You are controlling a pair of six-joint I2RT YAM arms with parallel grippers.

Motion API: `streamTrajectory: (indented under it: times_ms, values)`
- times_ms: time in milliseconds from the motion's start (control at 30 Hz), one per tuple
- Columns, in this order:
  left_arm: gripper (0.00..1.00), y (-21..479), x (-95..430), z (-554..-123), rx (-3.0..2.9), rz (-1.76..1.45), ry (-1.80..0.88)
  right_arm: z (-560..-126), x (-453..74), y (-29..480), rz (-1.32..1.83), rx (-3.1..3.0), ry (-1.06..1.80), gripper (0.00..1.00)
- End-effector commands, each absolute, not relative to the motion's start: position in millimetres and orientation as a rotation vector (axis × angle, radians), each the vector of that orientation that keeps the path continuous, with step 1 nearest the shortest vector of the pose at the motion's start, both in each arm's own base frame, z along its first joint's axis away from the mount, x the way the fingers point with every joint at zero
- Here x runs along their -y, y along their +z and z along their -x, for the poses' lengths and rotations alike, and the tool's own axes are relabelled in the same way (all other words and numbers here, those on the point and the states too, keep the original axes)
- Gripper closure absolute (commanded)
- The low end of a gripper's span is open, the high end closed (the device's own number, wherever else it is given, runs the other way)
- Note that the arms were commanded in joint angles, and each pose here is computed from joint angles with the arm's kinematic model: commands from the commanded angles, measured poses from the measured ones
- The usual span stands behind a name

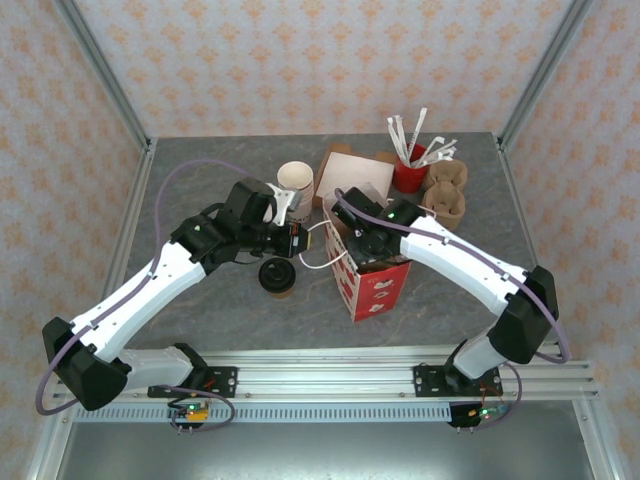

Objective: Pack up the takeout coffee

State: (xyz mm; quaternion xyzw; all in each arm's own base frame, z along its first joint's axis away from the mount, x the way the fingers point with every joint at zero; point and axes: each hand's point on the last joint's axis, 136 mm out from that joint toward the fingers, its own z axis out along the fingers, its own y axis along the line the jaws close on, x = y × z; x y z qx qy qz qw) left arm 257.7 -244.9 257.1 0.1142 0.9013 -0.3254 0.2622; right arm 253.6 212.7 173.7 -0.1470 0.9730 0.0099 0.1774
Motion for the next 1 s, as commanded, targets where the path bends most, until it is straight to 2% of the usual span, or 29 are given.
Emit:
streamTrajectory:
  times_ms: [0, 967]
  values:
    - [1.00, 275, 246, -262, -2.366, -0.304, -0.879, -250, -209, 164, 0.434, -2.791, 0.010, 0.70]
    - [1.00, 275, 244, -268, -2.364, -0.285, -0.853, -265, -212, 91, 0.461, -2.846, -0.007, 0.65]
